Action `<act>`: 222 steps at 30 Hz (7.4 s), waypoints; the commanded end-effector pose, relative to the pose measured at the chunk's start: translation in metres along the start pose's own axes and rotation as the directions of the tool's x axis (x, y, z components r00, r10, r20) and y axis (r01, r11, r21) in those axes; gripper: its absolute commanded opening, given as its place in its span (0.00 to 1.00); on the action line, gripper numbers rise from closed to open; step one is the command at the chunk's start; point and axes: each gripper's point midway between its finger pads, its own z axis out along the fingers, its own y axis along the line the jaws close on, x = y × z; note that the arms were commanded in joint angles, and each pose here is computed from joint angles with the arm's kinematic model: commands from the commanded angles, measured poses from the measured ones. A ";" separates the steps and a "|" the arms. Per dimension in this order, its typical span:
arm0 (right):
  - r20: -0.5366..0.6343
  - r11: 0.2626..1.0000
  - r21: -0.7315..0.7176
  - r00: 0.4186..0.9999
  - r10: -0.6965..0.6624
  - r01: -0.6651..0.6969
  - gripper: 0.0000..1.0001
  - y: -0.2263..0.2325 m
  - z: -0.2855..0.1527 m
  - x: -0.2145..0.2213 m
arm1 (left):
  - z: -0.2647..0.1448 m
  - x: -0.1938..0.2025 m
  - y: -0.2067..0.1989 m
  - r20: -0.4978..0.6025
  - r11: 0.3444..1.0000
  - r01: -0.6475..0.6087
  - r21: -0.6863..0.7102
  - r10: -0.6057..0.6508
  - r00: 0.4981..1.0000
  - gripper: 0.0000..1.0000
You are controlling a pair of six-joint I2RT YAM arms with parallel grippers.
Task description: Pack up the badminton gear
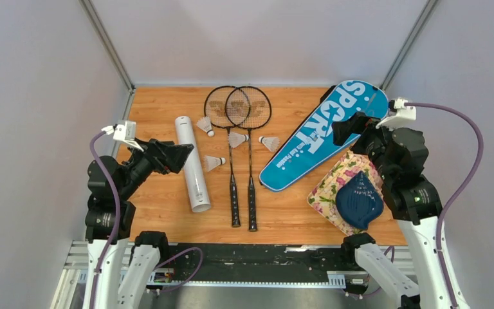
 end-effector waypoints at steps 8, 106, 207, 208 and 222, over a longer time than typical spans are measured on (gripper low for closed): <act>-0.097 0.998 -0.051 0.995 0.022 -0.027 1.00 0.012 0.018 0.016 | 0.012 0.029 0.028 -0.105 0.996 0.045 -0.077 -0.053 0.993 0.93; -0.441 0.671 -0.700 0.887 -0.137 -0.245 0.94 0.276 0.094 0.138 | 0.078 0.084 0.146 -0.302 0.939 -0.257 -0.227 0.183 0.935 0.48; 0.084 0.475 -0.877 0.949 0.304 -0.075 0.45 0.422 0.084 0.069 | 0.047 0.006 0.078 0.049 0.835 -0.540 -0.106 0.547 0.836 0.95; 0.082 0.476 -0.876 0.949 0.304 -0.077 0.45 0.422 0.084 0.070 | 0.049 0.007 0.075 0.054 0.825 -0.560 -0.081 0.565 0.824 0.93; 0.034 0.491 -0.864 0.961 0.275 -0.110 0.77 0.414 0.081 0.079 | 0.056 0.021 0.084 0.056 0.766 -0.641 -0.048 0.643 0.764 0.58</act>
